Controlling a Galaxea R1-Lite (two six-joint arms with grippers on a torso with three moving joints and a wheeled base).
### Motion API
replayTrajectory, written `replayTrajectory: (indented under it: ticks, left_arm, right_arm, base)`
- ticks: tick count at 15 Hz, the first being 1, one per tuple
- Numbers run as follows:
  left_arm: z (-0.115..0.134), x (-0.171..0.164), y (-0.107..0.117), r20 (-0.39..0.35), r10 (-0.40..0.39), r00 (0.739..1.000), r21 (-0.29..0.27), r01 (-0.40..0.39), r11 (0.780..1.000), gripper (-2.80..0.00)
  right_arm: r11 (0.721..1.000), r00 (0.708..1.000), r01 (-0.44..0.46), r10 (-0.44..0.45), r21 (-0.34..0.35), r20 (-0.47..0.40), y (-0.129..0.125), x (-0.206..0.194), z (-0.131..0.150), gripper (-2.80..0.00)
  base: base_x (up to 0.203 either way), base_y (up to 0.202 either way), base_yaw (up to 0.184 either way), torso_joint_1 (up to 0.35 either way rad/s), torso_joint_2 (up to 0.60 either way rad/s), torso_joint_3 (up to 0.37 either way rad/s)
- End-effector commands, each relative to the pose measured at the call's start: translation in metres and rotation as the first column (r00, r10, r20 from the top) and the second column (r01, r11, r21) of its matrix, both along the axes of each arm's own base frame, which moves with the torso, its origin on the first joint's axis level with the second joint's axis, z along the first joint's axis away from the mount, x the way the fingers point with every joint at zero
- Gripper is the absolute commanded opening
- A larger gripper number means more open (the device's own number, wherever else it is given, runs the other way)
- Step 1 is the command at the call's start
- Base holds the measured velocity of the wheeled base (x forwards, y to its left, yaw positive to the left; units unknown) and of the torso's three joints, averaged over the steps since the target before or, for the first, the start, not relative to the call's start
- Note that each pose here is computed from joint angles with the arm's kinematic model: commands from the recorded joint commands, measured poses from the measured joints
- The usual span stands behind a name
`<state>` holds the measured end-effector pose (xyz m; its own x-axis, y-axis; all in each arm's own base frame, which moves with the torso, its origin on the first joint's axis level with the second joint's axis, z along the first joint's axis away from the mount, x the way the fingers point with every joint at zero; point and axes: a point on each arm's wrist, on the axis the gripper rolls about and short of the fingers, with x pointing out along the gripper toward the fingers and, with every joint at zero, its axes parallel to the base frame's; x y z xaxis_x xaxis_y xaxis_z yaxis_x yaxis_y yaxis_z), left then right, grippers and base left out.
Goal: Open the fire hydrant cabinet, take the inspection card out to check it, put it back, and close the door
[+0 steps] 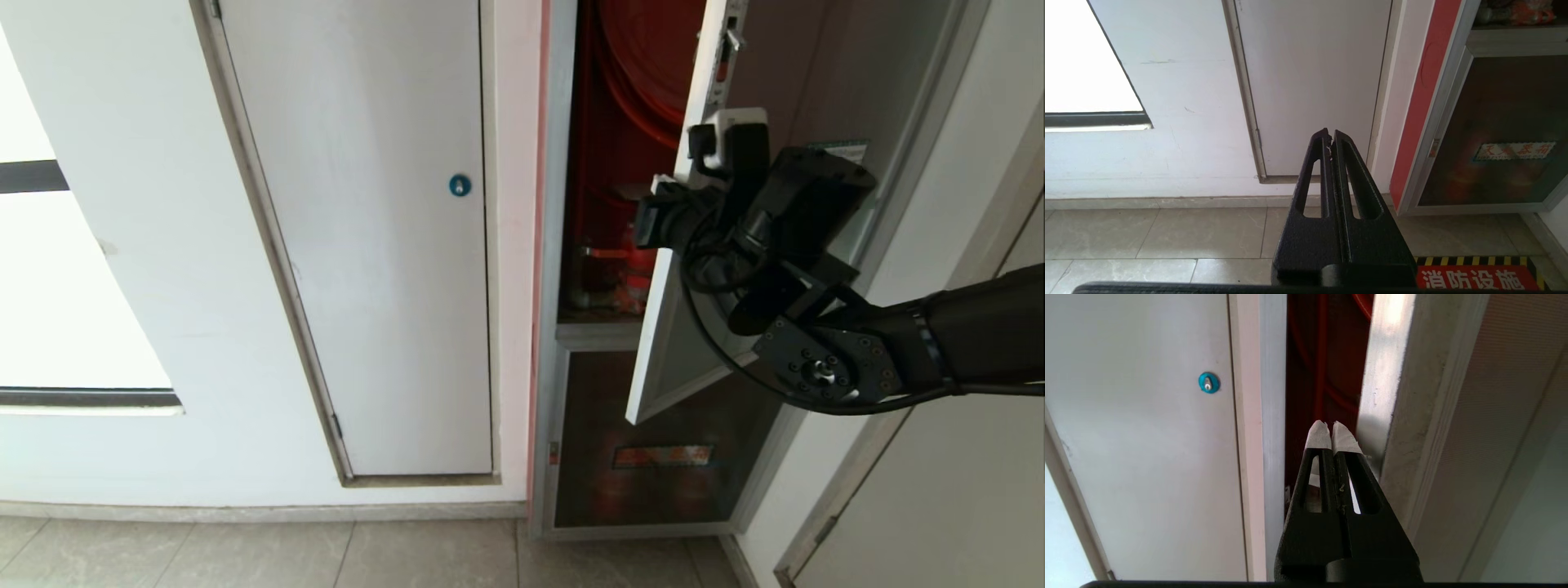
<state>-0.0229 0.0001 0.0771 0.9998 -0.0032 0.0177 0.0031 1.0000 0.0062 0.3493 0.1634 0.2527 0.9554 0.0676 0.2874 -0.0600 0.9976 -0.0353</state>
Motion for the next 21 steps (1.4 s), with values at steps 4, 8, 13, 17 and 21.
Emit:
replayTrajectory:
  ticks: [4, 8, 13, 17, 21]
  left_arm:
    - [-0.003, 0.001, 0.0, -0.013, 0.0, 1.0, 0.0, 0.0, 1.0, -2.8]
    - [-0.003, 0.001, 0.0, -0.012, 0.0, 1.0, 0.0, 0.0, 1.0, -2.8]
    - [-0.003, 0.001, 0.0, -0.012, 0.0, 1.0, 0.0, 0.0, 1.0, -2.8]
    - [-0.003, 0.001, 0.0, -0.012, 0.0, 1.0, 0.0, 0.0, 1.0, -2.8]
    - [-0.003, 0.001, 0.0, -0.012, 0.0, 1.0, 0.0, 0.0, 1.0, -2.8]
  right_arm:
    - [1.0, 1.0, 0.025, -0.025, 0.006, 0.005, -0.008, -0.004, 0.004, -2.8]
    - [0.999, 0.999, 0.035, -0.035, 0.001, -0.008, -0.012, -0.004, 0.0, -2.8]
    - [0.999, 0.999, 0.047, -0.047, -0.002, -0.027, -0.016, -0.011, -0.004, -2.8]
    - [0.999, 0.999, 0.046, -0.046, 0.0, -0.023, -0.02, -0.021, -0.004, -2.8]
    - [0.999, 0.999, 0.047, -0.047, 0.006, -0.013, -0.026, -0.033, 0.0, -2.8]
  base:
    - [0.0, 0.0, 0.0, 0.0, 0.0, 0.0]
    - [0.0, 0.0, 0.0, 0.0, 0.0, 0.0]
    - [0.0, 0.0, 0.0, 0.0, 0.0, 0.0]
    - [0.0, 0.0, 0.0, 0.0, 0.0, 0.0]
    - [0.0, 0.0, 0.0, 0.0, 0.0, 0.0]
